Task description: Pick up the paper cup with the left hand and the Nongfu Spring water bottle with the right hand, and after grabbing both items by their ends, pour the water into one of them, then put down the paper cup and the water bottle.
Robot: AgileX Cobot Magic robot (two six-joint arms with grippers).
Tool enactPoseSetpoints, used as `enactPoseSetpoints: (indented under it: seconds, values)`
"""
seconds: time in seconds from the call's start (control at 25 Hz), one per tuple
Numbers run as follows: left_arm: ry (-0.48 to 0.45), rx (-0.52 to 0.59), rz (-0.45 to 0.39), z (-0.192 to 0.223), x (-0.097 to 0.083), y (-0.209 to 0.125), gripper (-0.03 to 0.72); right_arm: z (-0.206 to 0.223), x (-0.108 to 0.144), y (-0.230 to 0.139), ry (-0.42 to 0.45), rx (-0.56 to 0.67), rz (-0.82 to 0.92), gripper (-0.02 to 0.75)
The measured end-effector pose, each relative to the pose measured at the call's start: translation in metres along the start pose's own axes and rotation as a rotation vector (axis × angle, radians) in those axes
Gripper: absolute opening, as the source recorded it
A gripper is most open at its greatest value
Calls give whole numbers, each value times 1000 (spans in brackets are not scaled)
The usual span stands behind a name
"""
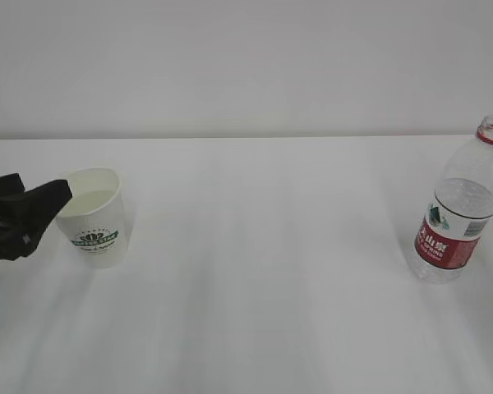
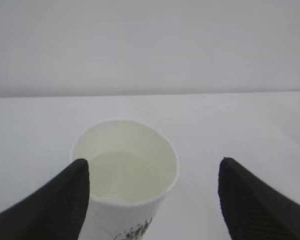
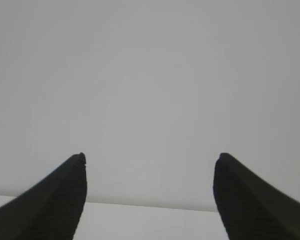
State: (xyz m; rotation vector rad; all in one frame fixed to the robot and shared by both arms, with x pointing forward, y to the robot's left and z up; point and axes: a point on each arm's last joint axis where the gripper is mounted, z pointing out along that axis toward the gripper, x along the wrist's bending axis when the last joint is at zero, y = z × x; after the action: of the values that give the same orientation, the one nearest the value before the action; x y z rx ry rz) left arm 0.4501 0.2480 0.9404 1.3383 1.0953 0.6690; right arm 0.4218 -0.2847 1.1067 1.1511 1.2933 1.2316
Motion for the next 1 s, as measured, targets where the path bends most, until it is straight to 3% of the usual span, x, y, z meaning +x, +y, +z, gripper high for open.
enactPoseSetpoints:
  seconds: [0.24,0.56,1.0]
  values:
    - [-19,-94,32,1,-4,21,586,1,-1,10,-1,24,0,591]
    - [-12,-124,64,-6,-8,36,586,-3,-1,11,-1,33,0,591]
    - [67,-44,124,-28,-13,51,586,-12,-3,54,-6,59,0,591]
